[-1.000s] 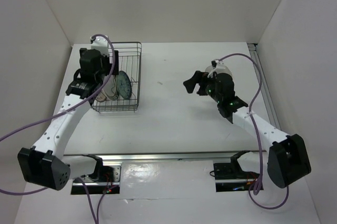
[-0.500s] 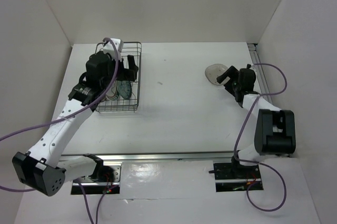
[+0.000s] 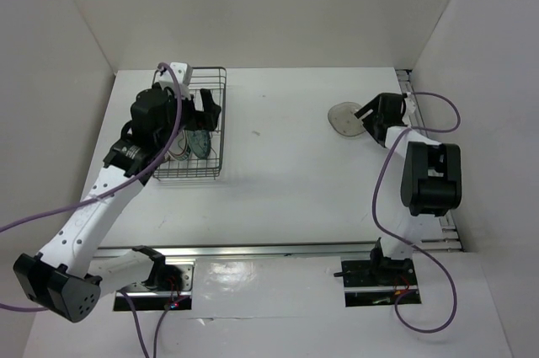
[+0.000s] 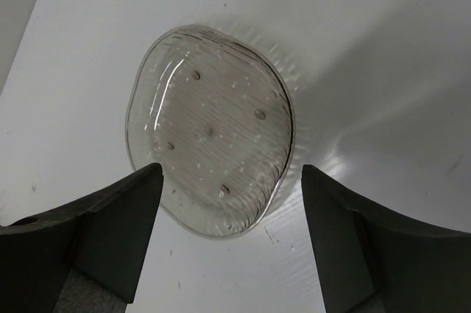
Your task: Load the plates into the dish rack
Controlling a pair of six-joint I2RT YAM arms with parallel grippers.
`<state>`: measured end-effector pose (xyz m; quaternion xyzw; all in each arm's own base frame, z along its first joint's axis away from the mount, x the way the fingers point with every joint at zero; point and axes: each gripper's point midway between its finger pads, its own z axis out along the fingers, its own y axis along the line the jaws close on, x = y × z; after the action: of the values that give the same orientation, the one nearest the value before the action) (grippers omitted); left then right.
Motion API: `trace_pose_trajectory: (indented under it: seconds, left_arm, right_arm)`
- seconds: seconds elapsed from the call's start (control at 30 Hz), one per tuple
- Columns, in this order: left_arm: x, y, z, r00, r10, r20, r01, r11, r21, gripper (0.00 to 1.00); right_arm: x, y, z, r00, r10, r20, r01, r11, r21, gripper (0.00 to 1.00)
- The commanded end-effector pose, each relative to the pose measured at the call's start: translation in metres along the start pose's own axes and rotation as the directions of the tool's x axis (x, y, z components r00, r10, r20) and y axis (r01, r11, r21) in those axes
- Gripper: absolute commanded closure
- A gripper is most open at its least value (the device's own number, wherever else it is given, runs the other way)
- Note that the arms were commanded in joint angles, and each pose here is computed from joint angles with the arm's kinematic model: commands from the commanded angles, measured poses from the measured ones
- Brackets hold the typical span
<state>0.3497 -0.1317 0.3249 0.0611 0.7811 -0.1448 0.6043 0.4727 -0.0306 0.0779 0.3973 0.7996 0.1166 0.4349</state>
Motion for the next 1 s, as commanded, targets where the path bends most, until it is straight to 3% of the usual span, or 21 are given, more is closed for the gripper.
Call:
trace_pose_trajectory:
  seconds: [0.0, 0.33, 0.43, 0.47, 0.5, 0.57, 0.63, 0.73, 0.77, 0.87, 0.97]
  left_arm:
    - [-0.013, -0.006, 0.003, 0.999, -0.031, 0.018, 0.031, 0.999, 0.012, 0.00]
    - [-0.013, -0.005, 0.007, 0.999, -0.030, 0.015, 0.030, 1.000, 0.002, 0.00]
    - [-0.008, 0.000, 0.010, 1.000, -0.029, -0.002, 0.029, 0.999, -0.022, 0.00]
    - [-0.008, 0.001, 0.010, 1.000, -0.029, 0.000, 0.029, 0.999, -0.032, 0.00]
    - [-0.009, 0.003, 0.010, 1.000, -0.029, 0.002, 0.029, 0.999, -0.041, 0.00]
    - [-0.009, 0.003, 0.010, 1.000, -0.029, 0.002, 0.029, 0.999, -0.041, 0.00]
    - [-0.009, 0.005, 0.010, 1.000, -0.029, 0.004, 0.029, 0.998, -0.050, 0.00]
    - [-0.009, 0.006, 0.010, 1.000, -0.029, 0.006, 0.029, 0.998, -0.059, 0.00]
    - [-0.009, 0.006, 0.010, 1.000, -0.029, 0.006, 0.029, 0.998, -0.059, 0.00]
    - [-0.010, 0.008, 0.010, 1.000, -0.029, 0.007, 0.029, 0.997, -0.068, 0.00]
    - [-0.005, 0.008, 0.015, 1.000, -0.028, -0.014, 0.027, 0.997, -0.072, 0.00]
  right_arm:
    - [-0.003, -0.007, 0.012, 1.000, 0.030, -0.001, -0.030, 0.995, 0.091, 0.18]
    - [0.010, -0.015, 0.042, 0.997, 0.047, -0.057, -0.038, 0.987, 0.155, 0.25]
    - [0.019, -0.025, 0.055, 0.993, 0.055, -0.109, -0.032, 0.980, 0.198, 0.39]
    - [0.029, -0.028, 0.059, 0.988, 0.059, -0.142, -0.030, 0.980, 0.196, 0.53]
    - [0.021, -0.021, 0.060, 0.990, 0.046, -0.131, -0.022, 0.984, 0.179, 0.60]
    - [0.026, -0.033, 0.063, 0.987, 0.043, -0.154, -0.010, 0.977, 0.211, 0.70]
    - [0.029, -0.035, 0.064, 0.986, 0.035, -0.166, 0.002, 0.976, 0.219, 0.72]
    - [0.034, -0.045, 0.067, 0.980, 0.037, -0.195, 0.011, 0.971, 0.240, 0.89]
    - [0.032, -0.052, 0.066, 0.979, 0.047, -0.198, 0.006, 0.967, 0.257, 1.00]
    - [0.038, -0.056, 0.066, 0.972, 0.052, -0.227, 0.007, 0.968, 0.249, 1.00]
    - [0.040, -0.030, 0.054, 0.967, 0.047, -0.251, -0.021, 0.994, 0.105, 1.00]
